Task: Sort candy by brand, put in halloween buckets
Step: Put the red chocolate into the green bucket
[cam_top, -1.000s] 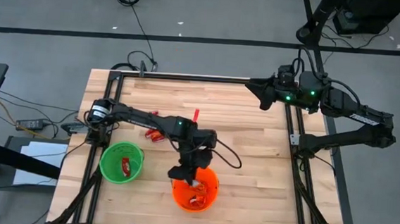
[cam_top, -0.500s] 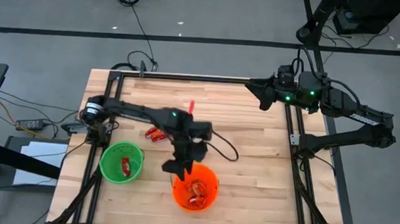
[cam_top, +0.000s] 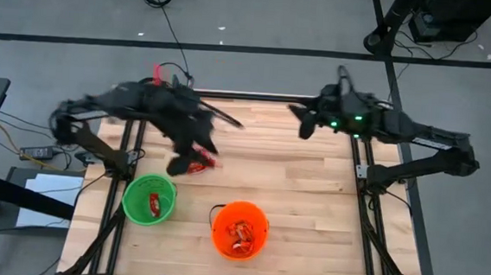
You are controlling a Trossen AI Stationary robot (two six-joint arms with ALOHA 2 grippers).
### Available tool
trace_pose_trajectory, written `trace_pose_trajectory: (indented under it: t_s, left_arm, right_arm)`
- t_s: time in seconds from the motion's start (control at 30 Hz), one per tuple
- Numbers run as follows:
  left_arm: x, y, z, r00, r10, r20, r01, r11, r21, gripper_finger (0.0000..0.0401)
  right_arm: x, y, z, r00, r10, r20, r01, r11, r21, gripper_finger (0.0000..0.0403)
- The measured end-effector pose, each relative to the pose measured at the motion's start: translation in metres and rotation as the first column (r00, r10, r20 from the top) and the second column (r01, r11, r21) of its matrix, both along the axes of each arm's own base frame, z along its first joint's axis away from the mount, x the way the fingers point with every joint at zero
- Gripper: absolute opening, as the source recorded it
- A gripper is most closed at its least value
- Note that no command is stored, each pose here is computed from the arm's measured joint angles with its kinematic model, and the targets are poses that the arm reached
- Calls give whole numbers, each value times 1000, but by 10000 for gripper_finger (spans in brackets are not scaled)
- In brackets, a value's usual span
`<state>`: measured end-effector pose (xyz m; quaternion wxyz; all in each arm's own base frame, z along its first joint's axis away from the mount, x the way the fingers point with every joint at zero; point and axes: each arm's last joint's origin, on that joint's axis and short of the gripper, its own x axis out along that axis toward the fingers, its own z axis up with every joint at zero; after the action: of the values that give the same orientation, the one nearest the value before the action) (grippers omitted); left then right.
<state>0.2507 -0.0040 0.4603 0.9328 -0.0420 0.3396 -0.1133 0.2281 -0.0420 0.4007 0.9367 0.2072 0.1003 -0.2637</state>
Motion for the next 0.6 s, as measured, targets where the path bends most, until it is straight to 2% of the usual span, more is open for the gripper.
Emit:
trace_pose_trajectory:
  t_s: [0.07,0.13,0.2,0.3,0.37,0.43,0.6]
  left_arm:
    - [-19,3,14,989,128,71,-132,990,42,160]
    - [-36,7,25,959,245,140,-257,963,76,160]
    - [-50,11,32,910,362,200,-389,914,112,160]
    - [-70,16,41,812,515,274,-563,815,136,160]
    - [-81,18,45,762,568,311,-628,765,143,160]
    - [-89,20,48,731,596,333,-665,732,150,160]
    - [-97,21,44,702,646,300,-705,690,164,160]
  right_arm:
    - [20,-3,-11,996,91,-17,-90,995,40,215]
    - [42,-7,-23,981,192,-17,-189,978,92,215]
    - [64,-13,-38,964,267,-12,-263,956,130,215]
    - [93,-24,-56,950,310,35,-311,938,150,215]
    - [109,-34,-64,935,339,108,-353,923,153,215]
    - [124,-44,-73,905,383,184,-413,896,161,215]
    - [153,-66,-111,837,462,293,-539,790,292,215]
